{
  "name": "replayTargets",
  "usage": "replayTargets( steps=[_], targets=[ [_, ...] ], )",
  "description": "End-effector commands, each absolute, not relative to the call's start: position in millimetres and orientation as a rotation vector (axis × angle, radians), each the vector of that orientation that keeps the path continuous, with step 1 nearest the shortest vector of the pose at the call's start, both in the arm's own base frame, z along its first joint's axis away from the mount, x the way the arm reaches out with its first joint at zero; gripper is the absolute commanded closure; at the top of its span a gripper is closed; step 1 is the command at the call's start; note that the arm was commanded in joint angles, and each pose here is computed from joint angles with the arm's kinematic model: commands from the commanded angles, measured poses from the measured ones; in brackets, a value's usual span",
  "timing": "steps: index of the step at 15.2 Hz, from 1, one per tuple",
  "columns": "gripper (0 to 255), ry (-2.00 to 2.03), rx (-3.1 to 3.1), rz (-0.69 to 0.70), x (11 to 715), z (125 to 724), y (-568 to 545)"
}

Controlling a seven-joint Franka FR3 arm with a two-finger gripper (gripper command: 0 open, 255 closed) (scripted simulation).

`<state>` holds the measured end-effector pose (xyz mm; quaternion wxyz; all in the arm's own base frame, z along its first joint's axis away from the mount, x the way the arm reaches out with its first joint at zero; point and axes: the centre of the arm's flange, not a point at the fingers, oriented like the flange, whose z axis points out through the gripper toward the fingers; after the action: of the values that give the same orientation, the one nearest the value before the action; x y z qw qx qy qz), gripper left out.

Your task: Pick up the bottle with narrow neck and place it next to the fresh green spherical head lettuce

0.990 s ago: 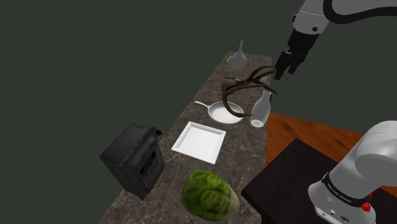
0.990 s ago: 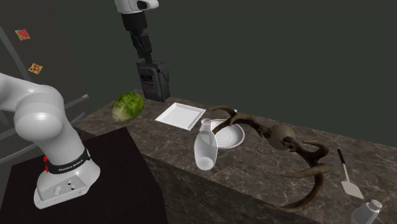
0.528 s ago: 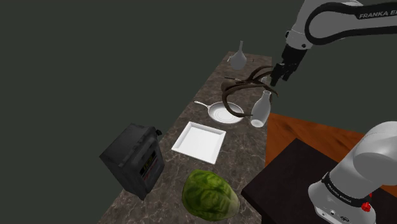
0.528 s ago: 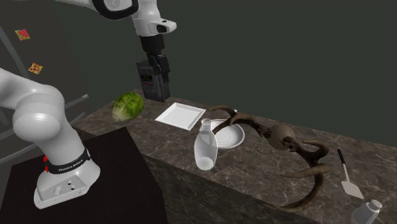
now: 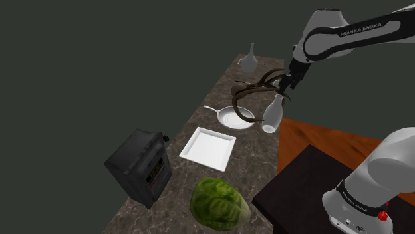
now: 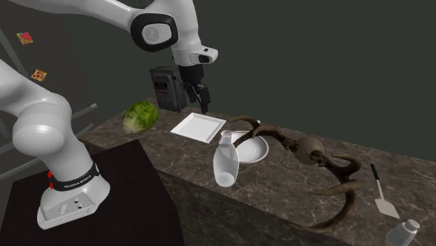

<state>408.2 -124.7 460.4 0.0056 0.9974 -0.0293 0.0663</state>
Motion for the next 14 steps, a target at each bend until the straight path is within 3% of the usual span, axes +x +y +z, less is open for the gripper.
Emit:
replayTargets(
  steps=[1,14],
  targets=[
    [0,-0.092,3.120,0.218,420,441,-141],
    [0,-0.097,3.117,0.245,464,352,-211]
  ],
)
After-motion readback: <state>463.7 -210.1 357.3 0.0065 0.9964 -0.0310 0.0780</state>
